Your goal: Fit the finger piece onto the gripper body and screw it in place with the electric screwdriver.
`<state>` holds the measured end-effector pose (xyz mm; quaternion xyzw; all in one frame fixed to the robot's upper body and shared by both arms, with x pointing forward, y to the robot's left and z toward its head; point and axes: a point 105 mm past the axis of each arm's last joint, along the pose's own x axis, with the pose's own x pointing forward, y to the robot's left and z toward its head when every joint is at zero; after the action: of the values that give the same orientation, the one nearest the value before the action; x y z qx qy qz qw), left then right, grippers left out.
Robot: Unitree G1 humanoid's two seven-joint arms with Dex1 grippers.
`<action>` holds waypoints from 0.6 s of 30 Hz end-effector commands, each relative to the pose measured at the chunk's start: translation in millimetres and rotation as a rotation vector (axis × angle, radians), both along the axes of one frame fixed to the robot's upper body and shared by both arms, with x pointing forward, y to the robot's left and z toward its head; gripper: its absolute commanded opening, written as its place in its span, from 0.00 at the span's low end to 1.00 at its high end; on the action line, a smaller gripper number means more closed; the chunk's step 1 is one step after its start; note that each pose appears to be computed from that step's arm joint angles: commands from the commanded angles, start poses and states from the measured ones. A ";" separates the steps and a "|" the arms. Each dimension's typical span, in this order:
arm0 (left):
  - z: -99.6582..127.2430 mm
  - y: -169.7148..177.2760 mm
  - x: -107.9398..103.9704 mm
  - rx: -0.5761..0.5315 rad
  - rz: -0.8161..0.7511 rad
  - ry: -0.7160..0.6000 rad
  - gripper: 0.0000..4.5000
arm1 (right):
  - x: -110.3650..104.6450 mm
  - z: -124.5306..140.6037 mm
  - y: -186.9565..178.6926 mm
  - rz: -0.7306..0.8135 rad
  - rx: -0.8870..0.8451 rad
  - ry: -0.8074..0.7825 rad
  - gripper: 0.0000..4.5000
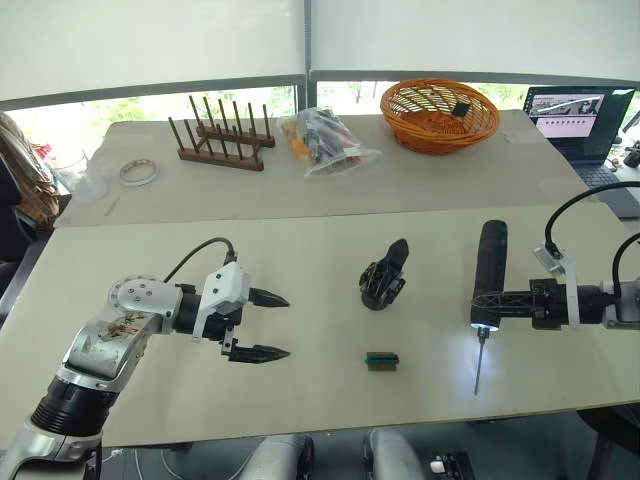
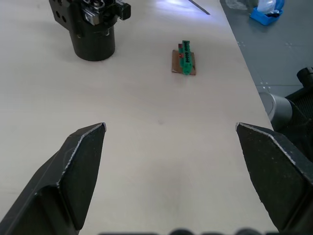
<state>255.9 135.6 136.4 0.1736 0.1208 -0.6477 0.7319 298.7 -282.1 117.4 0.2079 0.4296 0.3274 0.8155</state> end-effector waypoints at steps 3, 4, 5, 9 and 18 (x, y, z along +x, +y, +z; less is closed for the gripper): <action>5.4 25.4 0.3 0.013 0.102 0.023 1.00 | -0.7 15.1 -42.0 0.061 -0.227 -0.154 0.88; 5.5 29.5 0.1 0.016 0.119 0.029 1.00 | -2.9 19.6 -47.7 0.102 -0.269 -0.203 0.96; 6.3 36.1 0.2 0.023 0.144 0.035 1.00 | -6.2 27.8 -52.4 0.161 -0.312 -0.276 1.00; 20.6 67.8 -6.9 0.028 0.239 0.076 1.00 | -20.8 77.7 -62.9 0.312 -0.373 -0.584 1.00; 31.3 97.3 -12.4 0.045 0.318 0.059 1.00 | -49.1 90.6 -91.2 0.319 -0.475 -0.716 1.00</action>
<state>241.3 235.8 161.4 0.1391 0.1991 -0.5205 0.8186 250.4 -374.1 199.5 -0.1683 0.2352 0.3845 0.8766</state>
